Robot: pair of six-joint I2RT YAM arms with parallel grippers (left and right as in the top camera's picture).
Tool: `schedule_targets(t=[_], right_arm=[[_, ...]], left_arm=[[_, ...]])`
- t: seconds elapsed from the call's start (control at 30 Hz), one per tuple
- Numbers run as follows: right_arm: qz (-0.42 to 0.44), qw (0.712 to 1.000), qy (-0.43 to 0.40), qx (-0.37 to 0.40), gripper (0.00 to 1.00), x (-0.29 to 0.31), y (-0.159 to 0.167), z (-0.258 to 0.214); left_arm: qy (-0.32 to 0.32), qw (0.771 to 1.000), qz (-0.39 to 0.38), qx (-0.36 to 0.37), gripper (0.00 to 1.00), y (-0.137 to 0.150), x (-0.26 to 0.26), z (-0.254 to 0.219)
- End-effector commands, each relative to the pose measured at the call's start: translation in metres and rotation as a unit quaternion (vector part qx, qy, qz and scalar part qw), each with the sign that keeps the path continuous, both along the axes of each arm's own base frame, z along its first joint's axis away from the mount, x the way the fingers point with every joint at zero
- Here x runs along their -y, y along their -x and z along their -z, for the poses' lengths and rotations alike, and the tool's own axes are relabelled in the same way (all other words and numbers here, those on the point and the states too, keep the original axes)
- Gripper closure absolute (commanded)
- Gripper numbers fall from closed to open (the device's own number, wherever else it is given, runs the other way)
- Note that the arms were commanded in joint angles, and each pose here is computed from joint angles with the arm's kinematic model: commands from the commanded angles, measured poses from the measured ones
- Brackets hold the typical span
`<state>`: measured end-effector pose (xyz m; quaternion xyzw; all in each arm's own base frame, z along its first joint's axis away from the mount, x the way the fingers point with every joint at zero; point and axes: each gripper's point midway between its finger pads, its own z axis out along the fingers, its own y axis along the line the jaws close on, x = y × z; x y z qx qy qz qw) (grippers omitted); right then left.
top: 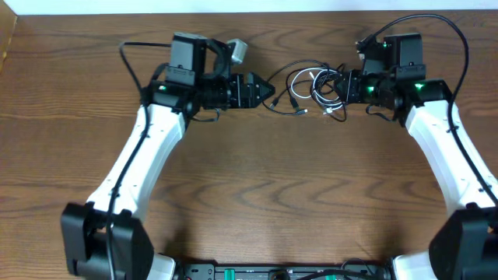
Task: Untangle cables
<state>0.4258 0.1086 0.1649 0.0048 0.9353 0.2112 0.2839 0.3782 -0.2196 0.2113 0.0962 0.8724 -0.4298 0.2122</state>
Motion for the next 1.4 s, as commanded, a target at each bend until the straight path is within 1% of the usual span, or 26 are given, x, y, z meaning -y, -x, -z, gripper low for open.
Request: schedule_targets(t=[0.0,0.27,0.4,0.8,0.93,0.97,1.0,1.03,1.07,1.1,1.2,1.27,1.37], right_arm=[[0.028,0.999,0.031,-0.012,0.69,0.011,-0.017,0.027],[0.077,0.997,0.004,-0.008,0.68,0.009,-0.061,0.076],[0.130,0.991,-0.003,-0.018,0.72,0.021,-0.074,0.100],[0.159,0.987,-0.033,0.002,0.73,0.021,-0.106,0.148],[0.138,0.987,-0.066,0.043,0.71,0.010,-0.121,0.137],[0.136,0.987,-0.070,0.056,0.71,0.009,-0.126,0.131],[0.135,0.986,-0.073,0.065,0.73,0.008,-0.128,0.128],[0.131,0.986,-0.078,0.072,0.82,0.006,-0.130,0.124],[0.131,0.985,-0.084,0.071,0.94,0.004,-0.130,0.124],[0.129,0.985,-0.094,0.063,0.99,0.001,-0.129,0.124],[0.069,0.986,-0.151,0.032,0.99,-0.024,-0.113,0.116],[0.041,0.984,-0.173,0.023,0.99,-0.033,-0.104,0.103],[-0.011,0.981,-0.190,0.032,0.99,-0.044,-0.090,0.069]], left_arm=[[-0.005,1.000,0.000,0.000,0.25,-0.008,0.001,0.009],[-0.004,1.000,0.000,0.003,0.26,-0.014,0.002,0.015],[-0.004,1.000,0.000,0.003,0.26,-0.014,0.002,0.015],[-0.004,1.000,0.000,0.002,0.26,-0.014,0.002,0.015],[-0.004,1.000,0.000,0.002,0.26,-0.014,0.002,0.015],[-0.004,1.000,0.000,0.003,0.25,-0.014,0.002,0.015],[-0.006,1.000,-0.002,0.003,0.25,-0.015,0.002,0.015],[-0.011,1.000,-0.006,0.004,0.25,-0.016,0.001,0.016],[-0.014,1.000,-0.009,0.005,0.26,-0.017,0.000,0.017],[-0.014,1.000,-0.009,0.005,0.26,-0.017,0.000,0.017],[-0.013,1.000,-0.009,0.007,0.26,-0.018,0.000,0.017],[-0.013,1.000,-0.009,0.009,0.26,-0.019,0.000,0.016],[-0.012,1.000,-0.009,0.012,0.26,-0.020,0.000,0.015]])
